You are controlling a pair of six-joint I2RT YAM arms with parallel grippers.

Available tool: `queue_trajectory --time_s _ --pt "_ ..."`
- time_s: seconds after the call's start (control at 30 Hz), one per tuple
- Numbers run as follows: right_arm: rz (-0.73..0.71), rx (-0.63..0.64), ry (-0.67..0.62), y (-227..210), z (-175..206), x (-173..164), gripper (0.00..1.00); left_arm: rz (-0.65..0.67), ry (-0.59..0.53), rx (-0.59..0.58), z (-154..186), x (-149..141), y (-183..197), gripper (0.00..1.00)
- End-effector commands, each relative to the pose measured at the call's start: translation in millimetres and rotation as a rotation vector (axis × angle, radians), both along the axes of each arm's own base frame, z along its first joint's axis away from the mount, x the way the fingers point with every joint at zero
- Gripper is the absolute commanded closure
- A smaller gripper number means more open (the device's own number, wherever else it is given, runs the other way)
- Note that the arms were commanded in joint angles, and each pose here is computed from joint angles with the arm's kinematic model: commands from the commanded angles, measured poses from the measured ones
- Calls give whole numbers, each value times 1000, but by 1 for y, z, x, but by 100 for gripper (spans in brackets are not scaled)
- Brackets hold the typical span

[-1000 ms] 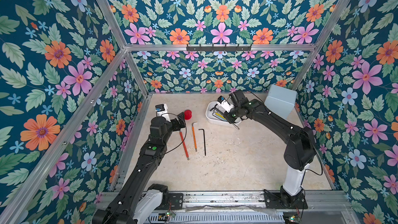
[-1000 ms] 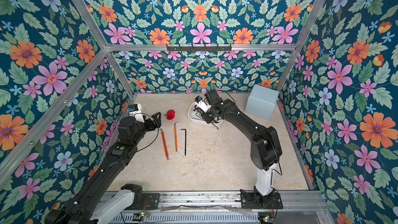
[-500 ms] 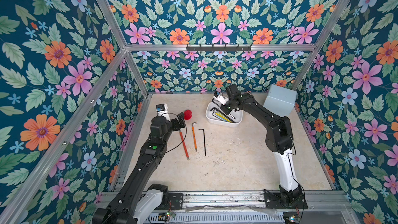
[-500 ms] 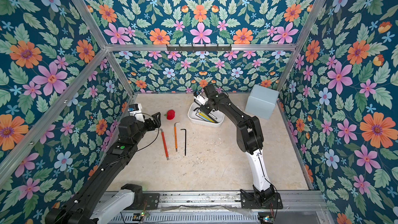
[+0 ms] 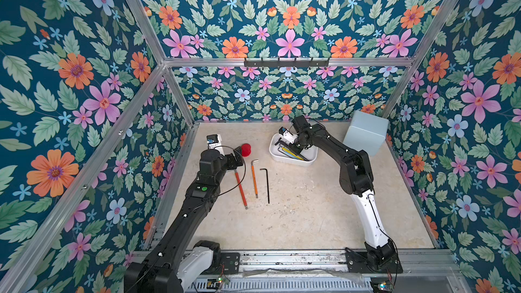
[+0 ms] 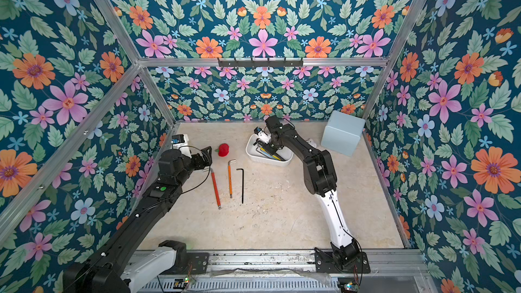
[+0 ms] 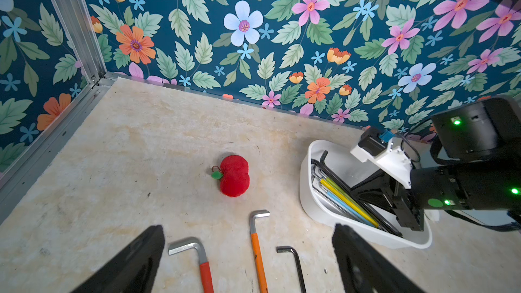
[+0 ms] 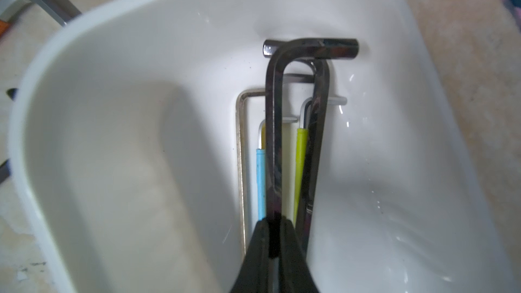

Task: Put the hex key on the desktop into the storage box
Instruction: Place the Allen key in the storage box.

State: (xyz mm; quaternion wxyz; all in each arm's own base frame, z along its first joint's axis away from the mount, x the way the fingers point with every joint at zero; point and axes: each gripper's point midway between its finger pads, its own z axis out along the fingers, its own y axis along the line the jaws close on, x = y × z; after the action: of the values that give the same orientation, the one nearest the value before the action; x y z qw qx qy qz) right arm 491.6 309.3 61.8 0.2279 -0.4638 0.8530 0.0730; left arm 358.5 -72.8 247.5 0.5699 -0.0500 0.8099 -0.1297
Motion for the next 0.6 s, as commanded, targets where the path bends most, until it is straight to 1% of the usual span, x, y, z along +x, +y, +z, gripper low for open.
queue_trajectory --time_s 0.0,0.27,0.3,0.33,0.37,0.4,0.5,0.57 --pt "10 9 13 3 -7 -2 100 -8 -33 -9 10 4 -2 1" --pt "-5 4 11 4 -17 4 99 -5 -22 -13 4 6 -3 1" --pt "-12 4 10 4 -17 5 91 -4 -21 -15 3 6 -3 1" --pt "-20 1 6 4 -18 7 79 -4 -21 -17 3 6 -3 1" --pt "-25 1 -1 3 -17 8 68 -6 -19 -18 2 6 -3 1" --pt "-24 4 -3 4 -15 8 65 -8 -16 -20 1 6 -4 1" --pt "-44 16 -31 4 -6 13 59 -8 -11 -21 -1 6 -4 0" --pt "-53 30 -51 5 2 15 57 -9 -11 -21 -1 6 -4 1"
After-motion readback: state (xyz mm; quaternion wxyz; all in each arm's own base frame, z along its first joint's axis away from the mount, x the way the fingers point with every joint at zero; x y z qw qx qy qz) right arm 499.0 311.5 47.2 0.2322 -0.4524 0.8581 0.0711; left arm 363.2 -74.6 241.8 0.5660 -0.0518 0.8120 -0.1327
